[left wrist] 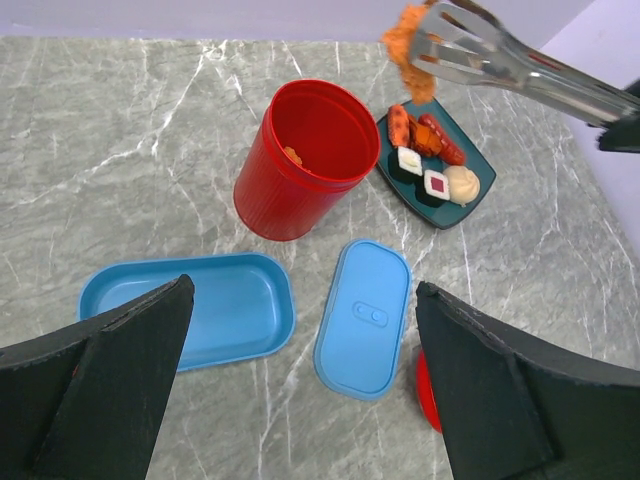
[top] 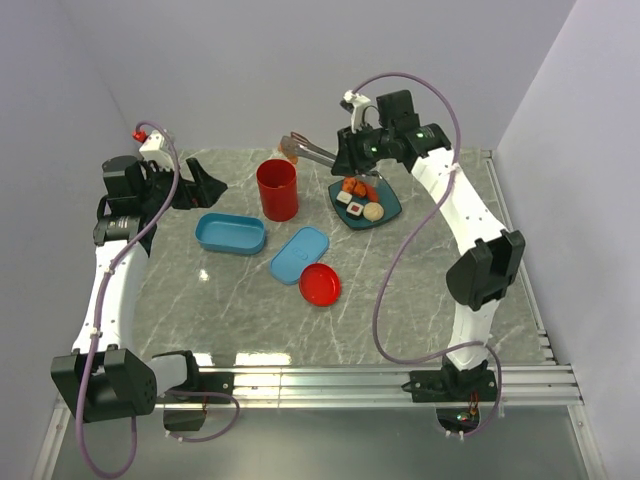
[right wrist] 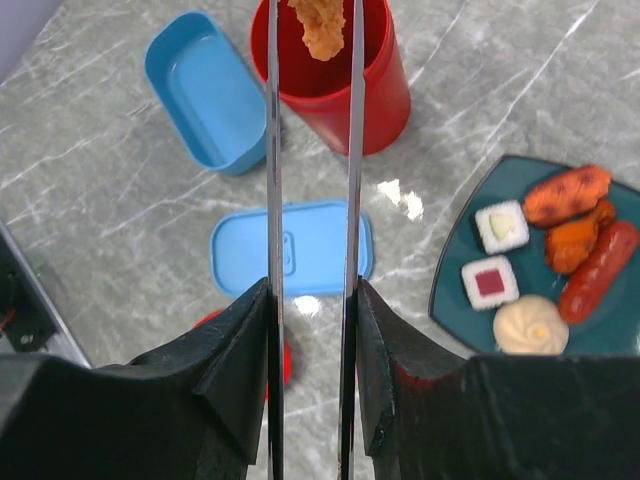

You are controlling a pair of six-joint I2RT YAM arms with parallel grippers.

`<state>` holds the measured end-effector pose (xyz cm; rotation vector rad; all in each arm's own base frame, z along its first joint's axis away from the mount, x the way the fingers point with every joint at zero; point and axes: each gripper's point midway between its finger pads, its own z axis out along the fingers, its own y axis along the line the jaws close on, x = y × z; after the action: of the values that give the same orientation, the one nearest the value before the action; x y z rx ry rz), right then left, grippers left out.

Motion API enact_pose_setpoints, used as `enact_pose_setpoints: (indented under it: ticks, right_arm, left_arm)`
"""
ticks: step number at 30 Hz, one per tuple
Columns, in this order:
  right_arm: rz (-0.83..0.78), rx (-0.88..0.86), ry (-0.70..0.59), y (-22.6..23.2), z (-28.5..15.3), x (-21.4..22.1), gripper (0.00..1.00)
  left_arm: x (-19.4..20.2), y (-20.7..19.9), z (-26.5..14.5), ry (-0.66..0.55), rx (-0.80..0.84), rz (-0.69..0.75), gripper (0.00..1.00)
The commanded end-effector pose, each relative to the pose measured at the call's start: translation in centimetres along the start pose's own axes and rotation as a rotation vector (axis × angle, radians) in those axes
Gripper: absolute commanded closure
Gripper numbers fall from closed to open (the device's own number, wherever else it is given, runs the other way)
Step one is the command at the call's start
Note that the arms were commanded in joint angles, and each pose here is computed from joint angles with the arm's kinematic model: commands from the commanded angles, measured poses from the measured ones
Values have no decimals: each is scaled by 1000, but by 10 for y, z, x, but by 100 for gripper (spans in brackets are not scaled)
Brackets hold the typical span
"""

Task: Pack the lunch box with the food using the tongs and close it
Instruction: Place the food into the lunch box, then pick up the food using the clamp

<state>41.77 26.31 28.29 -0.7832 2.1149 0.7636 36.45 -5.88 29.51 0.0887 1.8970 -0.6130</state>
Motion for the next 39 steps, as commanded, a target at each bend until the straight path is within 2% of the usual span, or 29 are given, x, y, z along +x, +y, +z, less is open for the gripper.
enact_pose_setpoints:
  ticks: [1, 8, 15, 18, 23, 25, 32, 39]
  right_arm:
    - [-62, -9, -78, 11, 9, -32, 64]
    - [-64, -9, -65, 13, 38, -32, 61]
    - [-55, 20, -66, 12, 38, -34, 39]
    - [-56, 47, -75, 11, 27, -37, 38]
    - [-13, 103, -75, -6, -2, -29, 39]
    - [35, 139, -57, -29, -17, -18, 39]
    - [230, 282, 51, -105, -70, 49, 48]
    - [296, 355, 158, -133, -86, 88, 50]
  left_arm:
    - [-15, -8, -8, -51, 15, 50, 0]
    - [-13, -3, -11, -55, -5, 44, 1]
    - [-15, -3, -12, -58, -11, 47, 1]
    - [-14, -4, -10, -57, 1, 39, 0]
    - [-17, -6, -11, -59, 8, 42, 1]
    - [-19, -6, -12, -63, 4, 52, 1]
    - [-16, -7, -12, -60, 12, 50, 1]
    - [-14, -7, -10, -59, 21, 41, 1]
